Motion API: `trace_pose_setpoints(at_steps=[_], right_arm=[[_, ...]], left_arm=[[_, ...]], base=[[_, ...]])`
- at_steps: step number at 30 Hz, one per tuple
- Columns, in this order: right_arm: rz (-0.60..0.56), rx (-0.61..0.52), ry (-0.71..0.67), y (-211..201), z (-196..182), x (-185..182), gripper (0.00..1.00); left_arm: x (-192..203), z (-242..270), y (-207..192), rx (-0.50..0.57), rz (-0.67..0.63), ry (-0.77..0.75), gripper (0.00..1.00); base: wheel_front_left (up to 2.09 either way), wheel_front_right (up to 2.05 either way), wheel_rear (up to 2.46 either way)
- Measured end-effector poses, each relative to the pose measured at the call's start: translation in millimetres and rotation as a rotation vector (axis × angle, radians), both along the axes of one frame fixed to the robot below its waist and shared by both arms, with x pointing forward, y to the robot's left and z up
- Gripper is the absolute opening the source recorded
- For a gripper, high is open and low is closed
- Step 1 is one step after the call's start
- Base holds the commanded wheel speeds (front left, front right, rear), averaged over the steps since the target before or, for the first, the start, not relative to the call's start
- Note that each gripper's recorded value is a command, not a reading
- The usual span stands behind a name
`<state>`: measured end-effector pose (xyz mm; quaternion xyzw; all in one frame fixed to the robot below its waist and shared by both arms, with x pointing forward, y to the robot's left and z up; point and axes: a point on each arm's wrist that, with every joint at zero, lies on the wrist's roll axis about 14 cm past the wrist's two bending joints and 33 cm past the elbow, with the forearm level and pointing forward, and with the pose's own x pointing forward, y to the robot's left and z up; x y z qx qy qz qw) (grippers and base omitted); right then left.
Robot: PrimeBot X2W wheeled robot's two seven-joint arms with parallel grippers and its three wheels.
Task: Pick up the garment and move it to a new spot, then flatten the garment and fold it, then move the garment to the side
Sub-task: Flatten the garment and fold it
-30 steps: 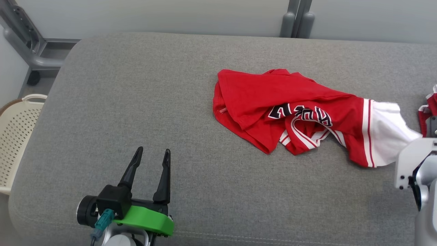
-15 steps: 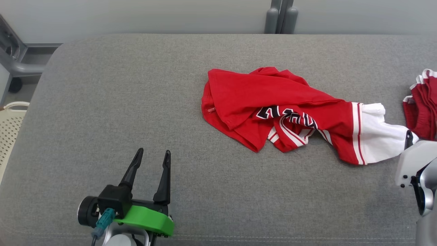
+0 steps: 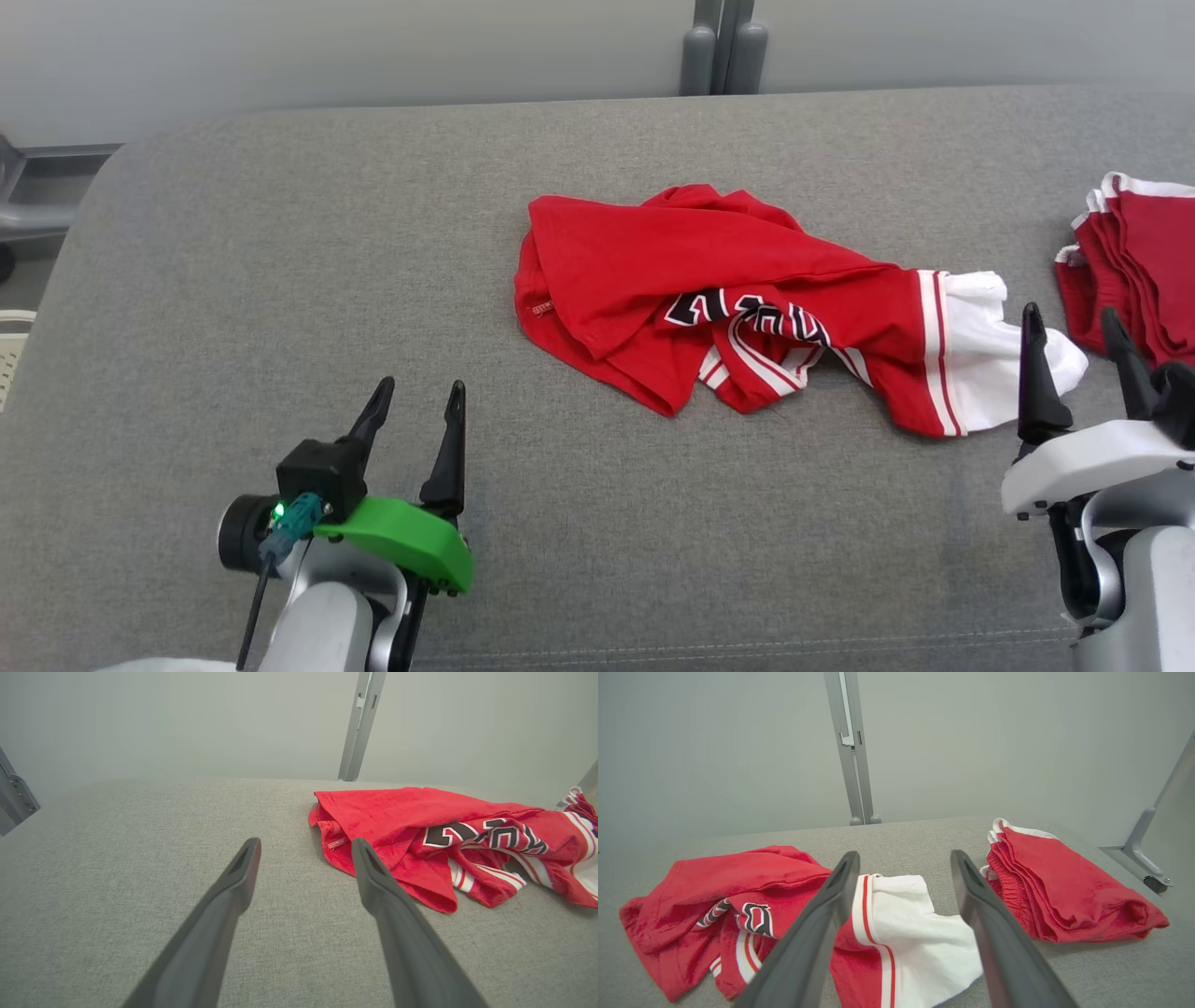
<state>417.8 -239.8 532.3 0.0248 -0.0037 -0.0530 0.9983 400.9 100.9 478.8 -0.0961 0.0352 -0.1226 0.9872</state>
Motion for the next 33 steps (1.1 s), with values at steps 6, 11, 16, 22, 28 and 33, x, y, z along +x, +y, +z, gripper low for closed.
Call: trace_pose_setpoints(at_steps=[6,11,16,22,28,33], right_arm=[[0.052,0.028,-0.047,18,-5,-10,1.0],[0.078,0.038,-0.056,27,-9,-16,1.0],[0.1,0.054,-0.029,35,-18,-23,1.0],[0.099,0.066,-0.014,35,-24,-26,1.0],[0.105,0.084,-0.011,38,-30,-25,1.0],[0.105,0.091,0.01,39,-39,-25,1.0]], left_arm=[[29,9,-13,0.026,-0.032,0.012,1.0],[54,10,-23,0.033,-0.045,0.056,1.0],[81,1,-42,0.036,-0.081,0.166,1.0],[105,-10,-67,0.063,-0.131,0.29,1.0],[133,-20,-85,0.103,-0.156,0.354,1.0],[149,-48,-80,0.163,-0.125,0.476,1.0]], base=[[0.0,0.0,0.0],[0.0,0.0,0.0],[0.0,0.0,0.0],[0.0,0.0,0.0],[0.0,0.0,0.0],[0.0,0.0,0.0]])
